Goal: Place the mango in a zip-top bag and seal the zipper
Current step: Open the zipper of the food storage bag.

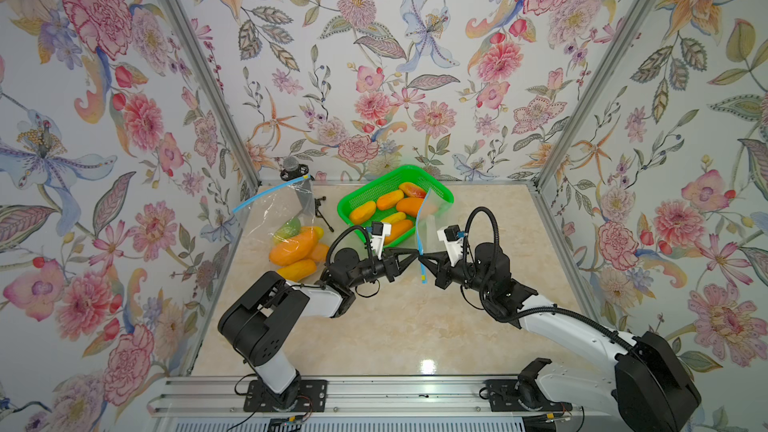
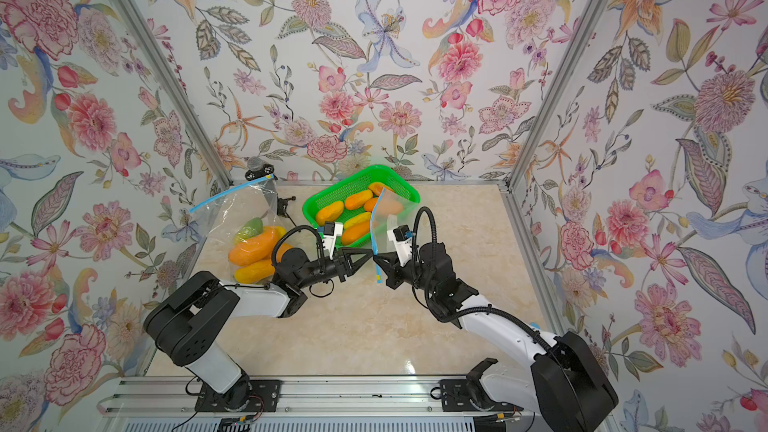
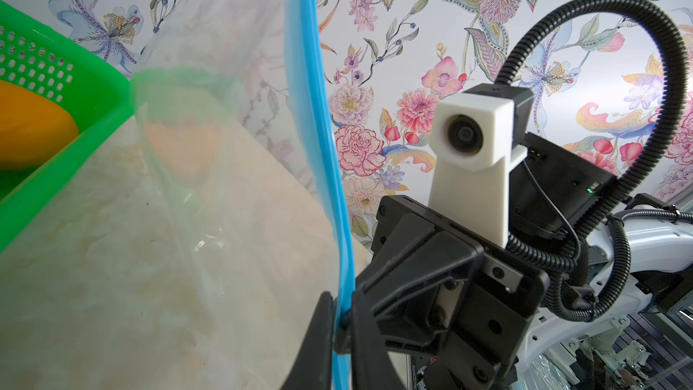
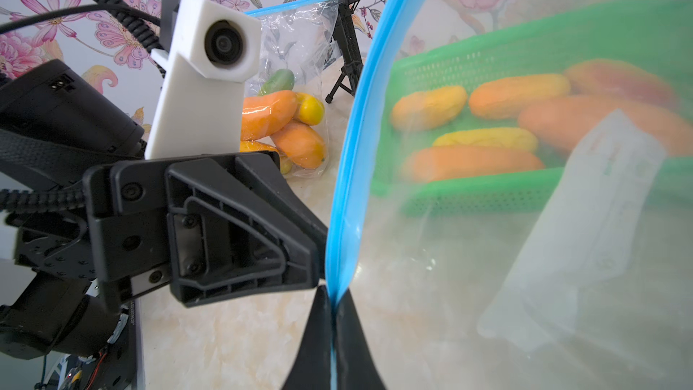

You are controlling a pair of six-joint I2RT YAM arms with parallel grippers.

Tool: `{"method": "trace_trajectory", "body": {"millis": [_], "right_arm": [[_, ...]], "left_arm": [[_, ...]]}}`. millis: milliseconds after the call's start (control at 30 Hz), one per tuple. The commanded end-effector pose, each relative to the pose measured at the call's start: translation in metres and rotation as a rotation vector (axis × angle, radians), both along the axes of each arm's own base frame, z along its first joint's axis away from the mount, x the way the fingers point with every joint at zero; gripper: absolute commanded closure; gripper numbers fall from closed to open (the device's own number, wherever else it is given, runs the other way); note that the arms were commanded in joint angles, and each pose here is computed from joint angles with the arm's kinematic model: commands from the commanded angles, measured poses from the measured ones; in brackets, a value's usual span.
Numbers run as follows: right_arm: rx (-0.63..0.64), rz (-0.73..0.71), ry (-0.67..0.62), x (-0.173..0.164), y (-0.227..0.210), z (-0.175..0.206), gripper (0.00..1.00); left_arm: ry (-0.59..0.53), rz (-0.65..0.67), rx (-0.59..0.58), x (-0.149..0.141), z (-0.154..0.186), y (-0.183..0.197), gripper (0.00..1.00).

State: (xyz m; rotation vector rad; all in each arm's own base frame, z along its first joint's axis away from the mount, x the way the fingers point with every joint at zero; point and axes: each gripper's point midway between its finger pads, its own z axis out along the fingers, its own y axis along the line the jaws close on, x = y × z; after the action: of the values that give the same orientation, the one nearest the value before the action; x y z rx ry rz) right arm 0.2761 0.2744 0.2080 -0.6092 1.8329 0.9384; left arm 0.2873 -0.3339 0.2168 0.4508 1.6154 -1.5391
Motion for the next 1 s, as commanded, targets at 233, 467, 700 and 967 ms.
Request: {"method": "trace_trajectory", "body": {"millis": [233, 467, 700, 967], "right_arm": [[0.027, 0.023, -0.012, 0.0, 0.004, 0.006, 1.0], [0.023, 0.031, -0.009, 0.0, 0.005, 0.005, 1.0], [0.024, 0.035, -0.012, -0.001, 0.005, 0.007, 1.0], [0.002, 0.012, -0.025, -0.003, -0.003, 0.01, 1.0]], "left_arm": [[-0.045, -0.034, -0.027, -0.005, 0.011, -0.005, 0.88], [-0.05, -0.034, -0.013, -0.003, 0.01, -0.007, 0.96], [-0.052, -0.024, -0.019, -0.003, 0.012, -0.005, 1.0], [-0.046, 0.073, 0.061, 0.008, 0.005, 0.007, 1.0]]}}
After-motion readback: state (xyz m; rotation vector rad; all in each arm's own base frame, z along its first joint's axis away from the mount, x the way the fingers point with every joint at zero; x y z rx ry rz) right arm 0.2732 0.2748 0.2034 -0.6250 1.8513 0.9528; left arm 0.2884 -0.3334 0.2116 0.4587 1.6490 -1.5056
